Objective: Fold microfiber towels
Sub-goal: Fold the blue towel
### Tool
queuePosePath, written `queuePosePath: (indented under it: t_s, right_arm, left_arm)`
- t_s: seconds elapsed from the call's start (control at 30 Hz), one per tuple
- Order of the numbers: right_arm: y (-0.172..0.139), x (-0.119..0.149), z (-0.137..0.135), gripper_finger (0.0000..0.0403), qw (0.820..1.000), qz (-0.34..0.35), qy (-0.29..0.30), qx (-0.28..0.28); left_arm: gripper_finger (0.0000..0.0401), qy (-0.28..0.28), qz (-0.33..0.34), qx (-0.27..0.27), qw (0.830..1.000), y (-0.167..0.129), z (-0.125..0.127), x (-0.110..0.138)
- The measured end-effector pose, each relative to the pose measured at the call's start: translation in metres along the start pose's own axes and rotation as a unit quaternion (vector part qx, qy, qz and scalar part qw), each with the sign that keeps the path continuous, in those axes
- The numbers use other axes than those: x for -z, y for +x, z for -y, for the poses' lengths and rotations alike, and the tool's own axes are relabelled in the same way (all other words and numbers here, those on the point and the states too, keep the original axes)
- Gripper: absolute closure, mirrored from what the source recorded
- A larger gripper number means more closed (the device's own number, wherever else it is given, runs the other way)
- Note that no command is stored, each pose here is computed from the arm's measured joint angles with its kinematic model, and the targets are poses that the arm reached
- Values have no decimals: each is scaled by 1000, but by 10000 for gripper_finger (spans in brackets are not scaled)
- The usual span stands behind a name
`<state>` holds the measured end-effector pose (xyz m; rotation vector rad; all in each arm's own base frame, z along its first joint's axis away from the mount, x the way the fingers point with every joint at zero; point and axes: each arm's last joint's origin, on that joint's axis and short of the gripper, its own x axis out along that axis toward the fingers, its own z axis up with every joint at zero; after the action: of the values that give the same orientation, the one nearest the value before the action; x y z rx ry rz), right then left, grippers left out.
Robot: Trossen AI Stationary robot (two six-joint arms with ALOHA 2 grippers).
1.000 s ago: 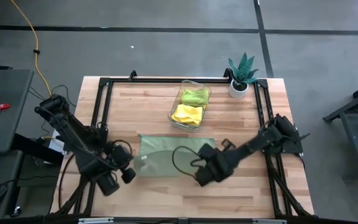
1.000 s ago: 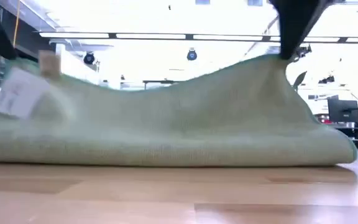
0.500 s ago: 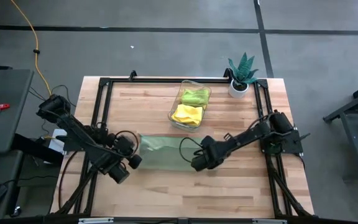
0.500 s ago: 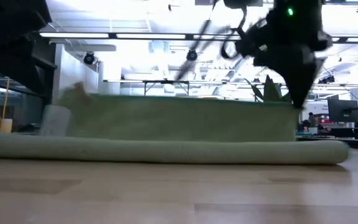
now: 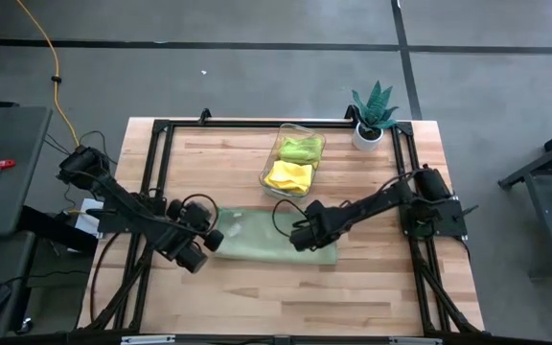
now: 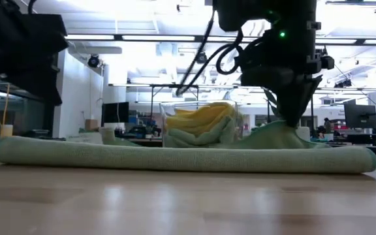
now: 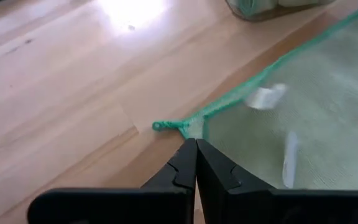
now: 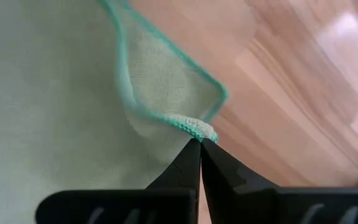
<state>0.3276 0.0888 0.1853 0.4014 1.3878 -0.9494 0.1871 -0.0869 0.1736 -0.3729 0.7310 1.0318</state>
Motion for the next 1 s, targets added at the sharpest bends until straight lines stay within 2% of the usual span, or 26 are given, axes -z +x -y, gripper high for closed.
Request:
queuePosePath:
  t_s: [0.33, 0.43, 0.53, 0.63, 0.8, 0.9, 1.0]
  right_arm:
    - [4, -11, 5, 402, 1000, -4, 24, 5]
    - [4, -13, 6, 391, 1000, 5, 22, 10]
    - [5, -16, 8, 358, 1000, 15, 19, 18]
    - [6, -19, 13, 309, 999, 18, 6, 41]
    - [-2, -18, 28, 227, 995, 21, -46, 85]
    - [-8, -9, 40, 196, 995, 25, -56, 80]
    - [-7, 14, 59, 184, 998, 19, -22, 47]
  left_arm:
    - [401, 47, -4, -21, 999, 9, -1, -9]
    - [400, 58, -13, -25, 998, 11, -1, -10]
    - [400, 79, -22, -25, 996, 11, -2, -10]
    - [400, 100, -30, -24, 994, 11, -2, -10]
    - [400, 133, -31, -5, 991, 5, -4, -15]
    - [401, 154, -38, 31, 987, -2, -5, -21]
    - [401, 171, -39, 80, 981, -11, -5, -25]
